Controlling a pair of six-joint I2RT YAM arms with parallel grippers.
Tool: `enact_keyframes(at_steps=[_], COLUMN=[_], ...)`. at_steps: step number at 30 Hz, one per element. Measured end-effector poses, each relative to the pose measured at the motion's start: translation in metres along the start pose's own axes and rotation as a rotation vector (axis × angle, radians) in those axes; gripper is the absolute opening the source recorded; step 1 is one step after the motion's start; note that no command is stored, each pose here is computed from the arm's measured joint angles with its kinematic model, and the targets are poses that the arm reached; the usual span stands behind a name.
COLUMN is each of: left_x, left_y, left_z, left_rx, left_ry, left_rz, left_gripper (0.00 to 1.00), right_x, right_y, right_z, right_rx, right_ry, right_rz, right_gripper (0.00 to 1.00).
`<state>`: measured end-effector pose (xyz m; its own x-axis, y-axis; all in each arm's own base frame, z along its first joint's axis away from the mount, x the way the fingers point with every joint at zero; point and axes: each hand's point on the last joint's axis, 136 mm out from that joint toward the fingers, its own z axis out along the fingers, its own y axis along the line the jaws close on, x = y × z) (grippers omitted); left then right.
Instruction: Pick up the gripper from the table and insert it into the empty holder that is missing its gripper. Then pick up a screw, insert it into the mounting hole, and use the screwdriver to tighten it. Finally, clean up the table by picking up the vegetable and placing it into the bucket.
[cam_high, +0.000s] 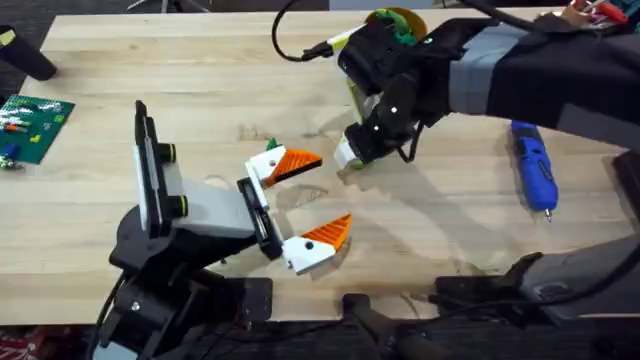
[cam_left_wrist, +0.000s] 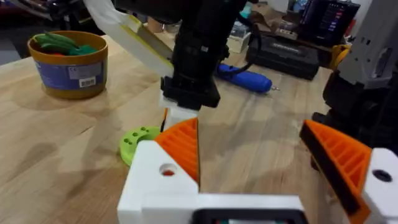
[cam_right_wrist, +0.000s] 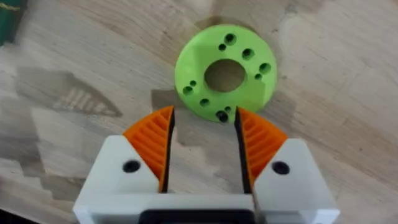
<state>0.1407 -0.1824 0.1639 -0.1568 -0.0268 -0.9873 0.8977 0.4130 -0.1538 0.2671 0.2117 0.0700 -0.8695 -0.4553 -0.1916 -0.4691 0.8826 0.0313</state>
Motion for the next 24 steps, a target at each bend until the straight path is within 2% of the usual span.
enact_keyframes(at_steps=[24], left_x=[0.000], left_y=[0.000], left_z=[0.000], left_rx=[0.000], left_ry=[0.000], left_rz=[-0.001], left_gripper=[0.986], right_x=[0.008], right_y=[-0.002], right_z=[0.008], right_rx=[0.007], right_ry=[0.018], right_rz=[0.000], right_gripper=[0.495])
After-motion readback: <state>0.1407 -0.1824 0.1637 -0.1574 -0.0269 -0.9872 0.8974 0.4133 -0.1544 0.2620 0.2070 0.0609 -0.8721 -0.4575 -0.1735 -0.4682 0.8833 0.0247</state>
